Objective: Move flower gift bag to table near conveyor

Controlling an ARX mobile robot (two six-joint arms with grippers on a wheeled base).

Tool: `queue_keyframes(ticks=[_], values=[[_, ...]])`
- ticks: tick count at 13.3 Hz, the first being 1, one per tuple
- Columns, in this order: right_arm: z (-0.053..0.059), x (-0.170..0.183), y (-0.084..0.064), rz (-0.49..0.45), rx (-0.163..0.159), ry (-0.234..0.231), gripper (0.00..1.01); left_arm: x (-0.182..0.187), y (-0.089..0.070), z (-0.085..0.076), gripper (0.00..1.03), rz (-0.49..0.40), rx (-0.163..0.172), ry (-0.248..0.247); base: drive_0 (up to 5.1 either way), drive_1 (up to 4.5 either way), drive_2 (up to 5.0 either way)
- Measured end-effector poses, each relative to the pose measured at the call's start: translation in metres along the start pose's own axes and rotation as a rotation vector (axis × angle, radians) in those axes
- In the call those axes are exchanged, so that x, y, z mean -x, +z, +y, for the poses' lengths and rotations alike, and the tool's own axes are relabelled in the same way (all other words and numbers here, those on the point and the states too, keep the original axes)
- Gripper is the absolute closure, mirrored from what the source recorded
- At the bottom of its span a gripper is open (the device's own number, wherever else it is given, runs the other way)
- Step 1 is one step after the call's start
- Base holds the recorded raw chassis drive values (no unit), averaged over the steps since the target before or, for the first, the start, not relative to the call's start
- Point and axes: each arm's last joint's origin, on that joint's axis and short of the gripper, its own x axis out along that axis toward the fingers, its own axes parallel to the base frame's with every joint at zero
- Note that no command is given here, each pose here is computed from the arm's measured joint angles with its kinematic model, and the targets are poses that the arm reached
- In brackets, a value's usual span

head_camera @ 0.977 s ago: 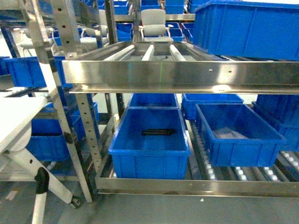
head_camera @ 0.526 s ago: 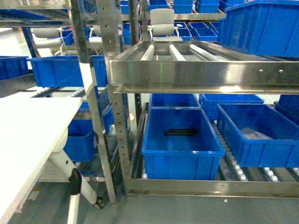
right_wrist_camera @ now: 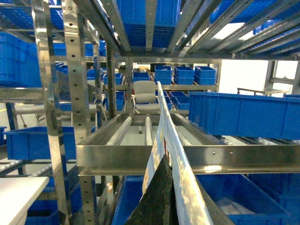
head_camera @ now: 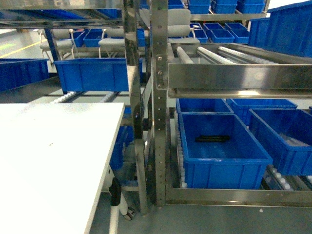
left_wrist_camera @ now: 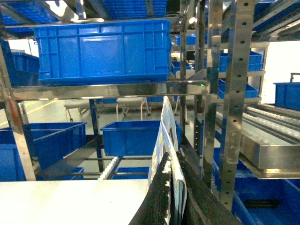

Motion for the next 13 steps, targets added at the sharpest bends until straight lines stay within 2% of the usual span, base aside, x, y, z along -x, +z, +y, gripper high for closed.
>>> queue_keyframes(ticks=[8, 13], values=[[0.0, 0.0, 0.0001, -0.001, 0.0, 0.0, 0.99, -0.0001, -0.0001, 0.0, 1.01, 0.0, 0.0, 0.0, -4.9, 0.88, 3.6], [0.0, 0.0001, 0.0003, -0.003, -0.001, 0.0, 0.99, 0.0, 0.0, 0.0, 1.01, 0.0, 0.0, 0.0, -5.0, 2.43, 2.4]])
